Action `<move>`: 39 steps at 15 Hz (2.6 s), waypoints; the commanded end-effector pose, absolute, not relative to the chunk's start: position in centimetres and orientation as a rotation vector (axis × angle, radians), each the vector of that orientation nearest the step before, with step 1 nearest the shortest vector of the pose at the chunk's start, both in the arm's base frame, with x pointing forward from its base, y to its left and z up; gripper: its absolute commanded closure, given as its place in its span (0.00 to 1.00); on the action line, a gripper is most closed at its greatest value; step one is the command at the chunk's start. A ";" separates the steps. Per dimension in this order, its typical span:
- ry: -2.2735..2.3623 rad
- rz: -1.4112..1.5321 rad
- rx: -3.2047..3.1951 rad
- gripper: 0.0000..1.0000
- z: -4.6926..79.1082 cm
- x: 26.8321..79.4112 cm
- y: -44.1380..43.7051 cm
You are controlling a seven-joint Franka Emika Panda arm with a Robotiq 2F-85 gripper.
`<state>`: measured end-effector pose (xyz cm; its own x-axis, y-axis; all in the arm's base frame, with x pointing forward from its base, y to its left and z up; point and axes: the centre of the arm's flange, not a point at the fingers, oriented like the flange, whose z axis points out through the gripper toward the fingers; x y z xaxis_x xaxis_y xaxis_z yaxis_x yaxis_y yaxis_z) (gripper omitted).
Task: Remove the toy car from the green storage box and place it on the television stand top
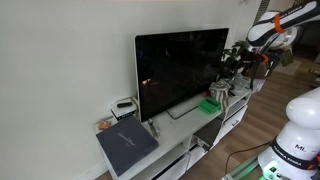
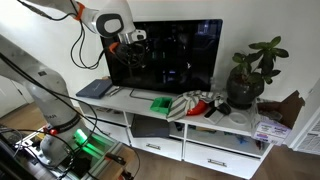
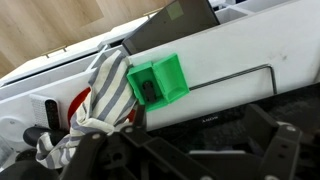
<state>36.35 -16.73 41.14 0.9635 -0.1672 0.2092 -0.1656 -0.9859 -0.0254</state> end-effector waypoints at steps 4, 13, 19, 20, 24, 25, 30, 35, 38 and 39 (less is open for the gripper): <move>0.191 -0.289 -3.177 0.00 35.6 44.3 -20.0; 0.122 -0.243 -3.219 0.00 24.7 49.8 -21.9; 0.112 -0.252 -3.245 0.00 21.7 49.9 -21.5; 0.113 -0.243 -3.245 0.00 21.3 49.8 -21.5; 0.110 -0.260 -3.244 0.00 21.9 50.0 -21.3; 0.109 -0.261 -3.244 0.00 21.9 50.0 -21.3; 0.158 -0.209 -3.254 0.00 19.3 53.2 -21.1; 0.214 -0.173 -3.263 0.15 15.2 56.0 -21.2; 0.219 -0.129 -3.264 0.25 12.7 57.1 -21.5; 0.222 -0.117 -3.266 0.29 12.0 57.4 -21.6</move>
